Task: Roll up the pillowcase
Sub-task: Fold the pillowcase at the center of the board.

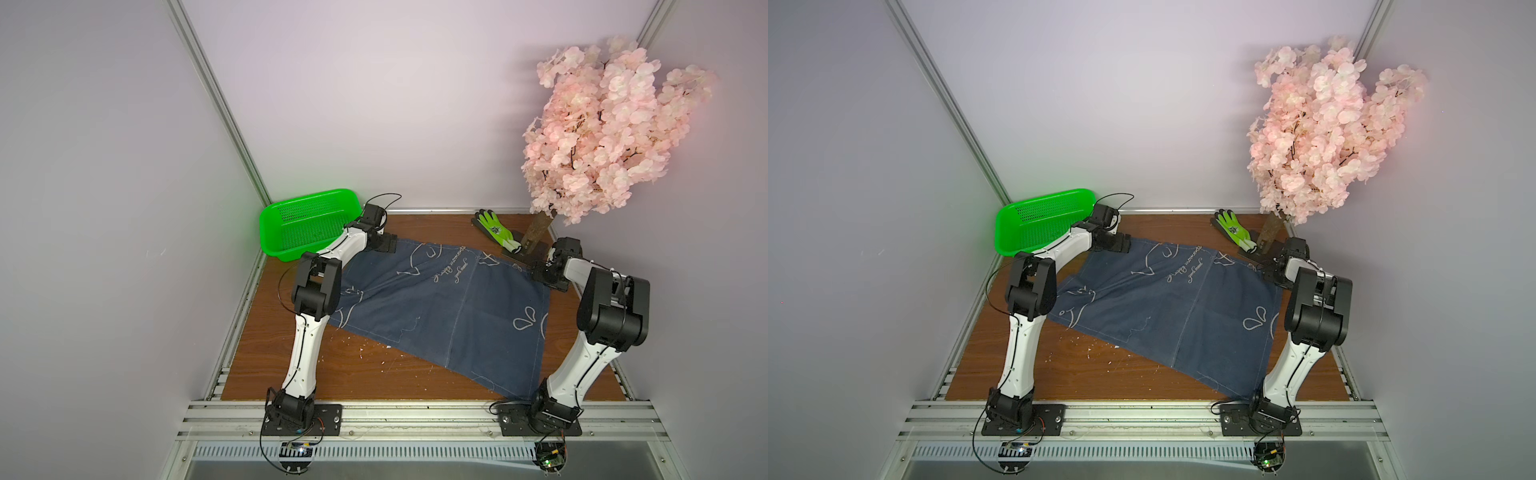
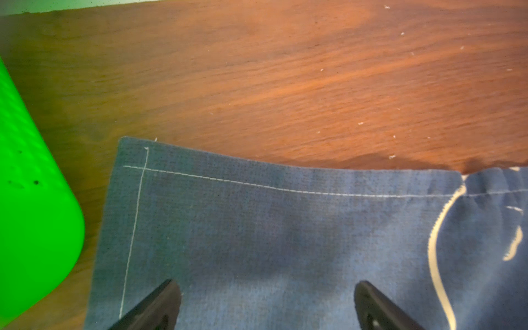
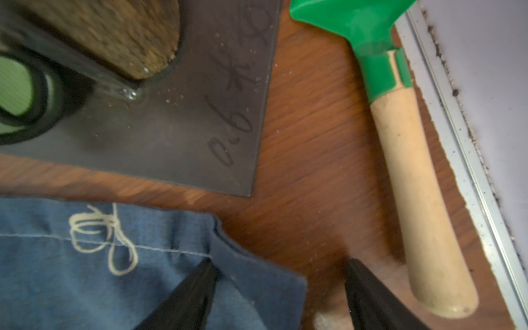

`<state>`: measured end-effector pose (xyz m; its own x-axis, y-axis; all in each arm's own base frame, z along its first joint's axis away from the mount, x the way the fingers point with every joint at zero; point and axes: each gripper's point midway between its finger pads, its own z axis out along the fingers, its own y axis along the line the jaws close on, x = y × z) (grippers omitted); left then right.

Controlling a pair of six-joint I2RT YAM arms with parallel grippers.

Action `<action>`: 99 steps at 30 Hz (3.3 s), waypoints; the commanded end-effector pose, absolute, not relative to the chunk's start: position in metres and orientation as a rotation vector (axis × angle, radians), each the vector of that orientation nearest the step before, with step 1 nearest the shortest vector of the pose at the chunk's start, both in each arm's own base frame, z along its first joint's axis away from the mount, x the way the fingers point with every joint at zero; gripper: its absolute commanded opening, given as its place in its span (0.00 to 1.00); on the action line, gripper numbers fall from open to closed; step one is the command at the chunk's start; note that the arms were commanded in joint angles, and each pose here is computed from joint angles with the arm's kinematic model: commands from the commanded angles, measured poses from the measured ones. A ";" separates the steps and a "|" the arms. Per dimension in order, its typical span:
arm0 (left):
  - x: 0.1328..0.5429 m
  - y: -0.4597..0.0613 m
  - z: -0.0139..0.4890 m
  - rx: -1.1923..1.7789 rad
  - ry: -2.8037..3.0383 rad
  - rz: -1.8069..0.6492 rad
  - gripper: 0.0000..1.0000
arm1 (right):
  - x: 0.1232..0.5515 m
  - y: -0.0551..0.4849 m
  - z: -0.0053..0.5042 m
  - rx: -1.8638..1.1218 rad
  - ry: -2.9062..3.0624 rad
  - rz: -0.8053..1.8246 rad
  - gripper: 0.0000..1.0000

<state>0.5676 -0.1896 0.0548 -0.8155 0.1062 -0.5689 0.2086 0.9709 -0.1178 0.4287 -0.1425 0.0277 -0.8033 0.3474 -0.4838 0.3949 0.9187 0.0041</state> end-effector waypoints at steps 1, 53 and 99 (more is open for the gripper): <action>0.579 -0.175 0.048 0.187 2.535 -0.159 0.98 | 0.427 -0.139 0.020 0.524 2.609 -0.107 0.75; 0.625 -0.166 -0.030 0.106 2.560 -0.163 0.45 | 0.430 -0.142 0.040 0.424 2.602 -0.150 0.21; 0.691 -0.165 0.268 0.269 1.757 -0.366 0.00 | 0.434 -0.125 0.213 0.181 2.166 -0.171 0.08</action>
